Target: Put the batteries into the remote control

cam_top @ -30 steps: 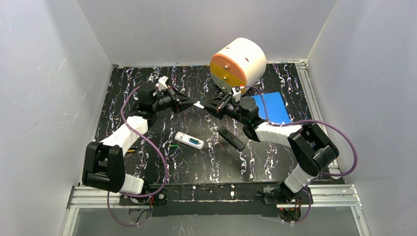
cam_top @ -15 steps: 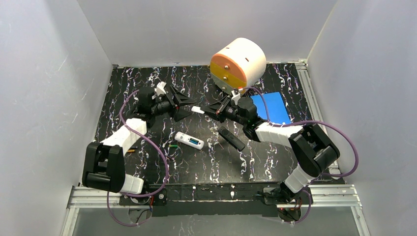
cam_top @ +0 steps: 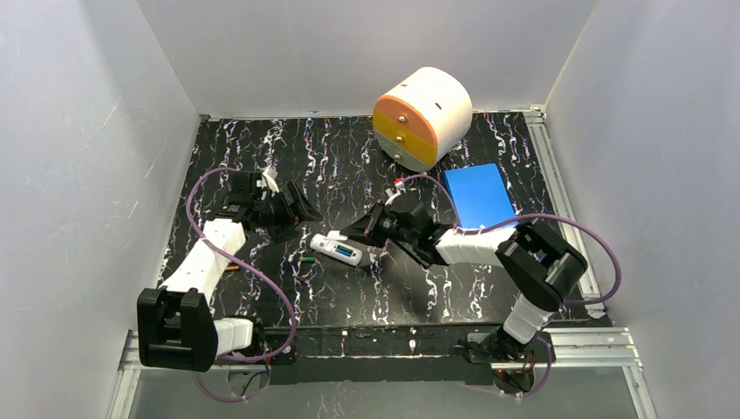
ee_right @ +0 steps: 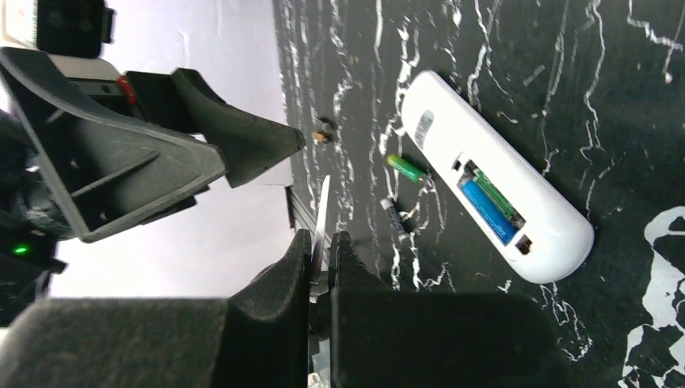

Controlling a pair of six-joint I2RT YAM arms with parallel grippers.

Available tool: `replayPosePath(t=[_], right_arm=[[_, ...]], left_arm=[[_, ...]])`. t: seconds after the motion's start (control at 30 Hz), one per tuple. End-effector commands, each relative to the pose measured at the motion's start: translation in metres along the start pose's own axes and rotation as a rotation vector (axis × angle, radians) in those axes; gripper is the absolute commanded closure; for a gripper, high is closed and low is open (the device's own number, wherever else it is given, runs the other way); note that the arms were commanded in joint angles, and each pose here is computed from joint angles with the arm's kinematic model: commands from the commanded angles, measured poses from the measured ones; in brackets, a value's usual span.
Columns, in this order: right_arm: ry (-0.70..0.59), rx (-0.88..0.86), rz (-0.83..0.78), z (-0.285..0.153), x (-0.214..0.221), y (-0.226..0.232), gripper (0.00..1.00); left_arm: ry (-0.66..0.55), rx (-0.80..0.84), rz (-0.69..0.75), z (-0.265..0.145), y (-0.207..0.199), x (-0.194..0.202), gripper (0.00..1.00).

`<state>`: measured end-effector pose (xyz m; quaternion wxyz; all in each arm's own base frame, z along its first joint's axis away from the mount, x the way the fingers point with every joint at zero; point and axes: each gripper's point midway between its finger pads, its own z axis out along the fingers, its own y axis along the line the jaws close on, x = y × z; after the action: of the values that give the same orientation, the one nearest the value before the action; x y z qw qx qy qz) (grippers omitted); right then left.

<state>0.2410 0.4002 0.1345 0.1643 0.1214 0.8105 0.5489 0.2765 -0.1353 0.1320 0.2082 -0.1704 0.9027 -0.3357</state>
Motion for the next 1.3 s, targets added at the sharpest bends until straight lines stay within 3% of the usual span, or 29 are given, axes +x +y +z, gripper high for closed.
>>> replayPosePath(t=[0.0, 0.43, 1.27], right_arm=[[-0.021, 0.072, -0.008, 0.012, 0.011, -0.029, 0.99], [-0.101, 0.160, -0.011, 0.018, 0.009, -0.060, 0.99], [-0.111, 0.195, 0.023, 0.025, 0.017, -0.076, 0.99]], left_arm=[[0.068, -0.105, 0.043, -0.001, 0.032, 0.025, 0.15], [0.143, -0.051, 0.004, 0.019, 0.037, 0.038, 0.27], [0.175, -0.024, -0.020, 0.023, 0.037, 0.045, 0.28]])
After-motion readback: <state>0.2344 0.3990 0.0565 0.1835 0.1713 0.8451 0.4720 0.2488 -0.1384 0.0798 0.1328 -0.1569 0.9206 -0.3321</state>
